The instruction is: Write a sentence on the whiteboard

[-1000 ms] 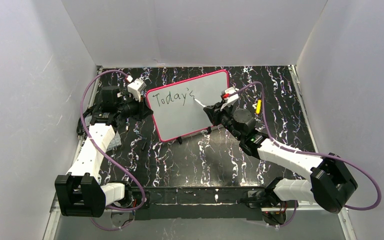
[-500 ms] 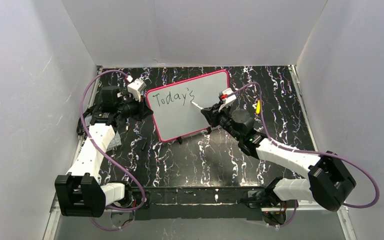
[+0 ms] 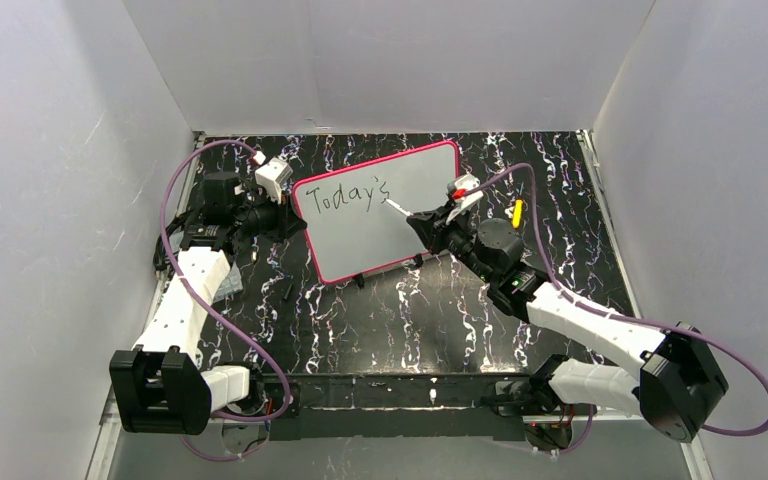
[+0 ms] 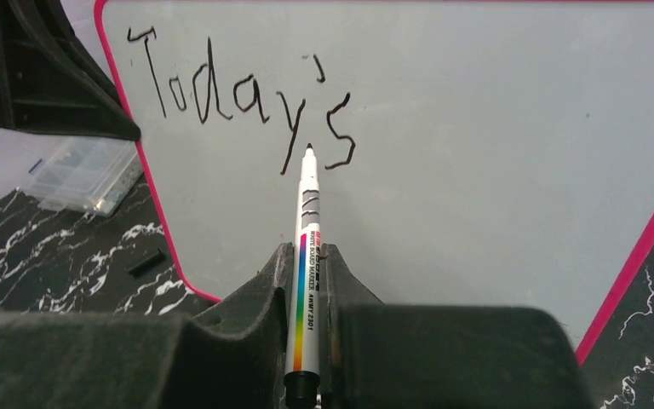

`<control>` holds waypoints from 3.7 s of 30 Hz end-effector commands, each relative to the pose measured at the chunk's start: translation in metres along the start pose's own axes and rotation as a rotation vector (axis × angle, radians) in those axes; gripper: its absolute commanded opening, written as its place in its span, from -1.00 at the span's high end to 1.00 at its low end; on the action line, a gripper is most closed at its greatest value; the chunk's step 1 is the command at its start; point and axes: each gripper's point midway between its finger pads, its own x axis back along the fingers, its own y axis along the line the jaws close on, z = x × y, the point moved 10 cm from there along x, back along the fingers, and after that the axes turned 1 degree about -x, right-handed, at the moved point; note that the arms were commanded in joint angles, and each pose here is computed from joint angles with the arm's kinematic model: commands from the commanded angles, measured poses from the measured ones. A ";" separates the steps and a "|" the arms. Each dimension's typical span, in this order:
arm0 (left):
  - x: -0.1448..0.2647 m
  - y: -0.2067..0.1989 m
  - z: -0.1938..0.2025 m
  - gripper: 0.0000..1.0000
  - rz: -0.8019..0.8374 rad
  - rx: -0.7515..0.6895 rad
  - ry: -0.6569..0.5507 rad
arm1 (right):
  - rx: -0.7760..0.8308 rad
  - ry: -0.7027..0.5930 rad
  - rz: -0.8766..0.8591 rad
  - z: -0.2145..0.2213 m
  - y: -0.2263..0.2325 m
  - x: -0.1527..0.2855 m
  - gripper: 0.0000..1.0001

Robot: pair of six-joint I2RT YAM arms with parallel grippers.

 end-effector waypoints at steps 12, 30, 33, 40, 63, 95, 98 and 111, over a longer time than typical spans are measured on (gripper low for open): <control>0.001 -0.003 0.006 1.00 0.005 0.016 0.042 | 0.052 0.083 -0.160 0.020 0.043 -0.022 0.97; 0.001 -0.003 0.006 1.00 0.007 0.016 0.042 | 0.072 0.101 -0.093 0.037 0.046 -0.050 0.97; 0.001 -0.003 0.005 1.00 0.005 0.016 0.041 | 0.075 0.126 -0.077 0.044 0.044 -0.047 0.97; 0.001 -0.003 0.005 1.00 0.006 0.016 0.041 | 0.061 0.181 -0.060 0.061 0.039 -0.035 0.97; 0.002 -0.003 0.005 1.00 0.005 0.013 0.039 | 0.080 0.034 -0.030 0.023 0.042 -0.044 0.97; 0.002 -0.004 0.005 1.00 0.010 0.015 0.038 | 0.079 0.157 0.015 0.057 0.030 -0.023 0.97; 0.002 -0.004 0.005 1.00 0.012 0.015 0.037 | 0.078 0.134 0.025 0.052 0.030 -0.025 0.97; 0.002 -0.004 0.005 1.00 0.011 0.017 0.039 | 0.090 0.015 0.027 0.019 0.036 -0.037 0.97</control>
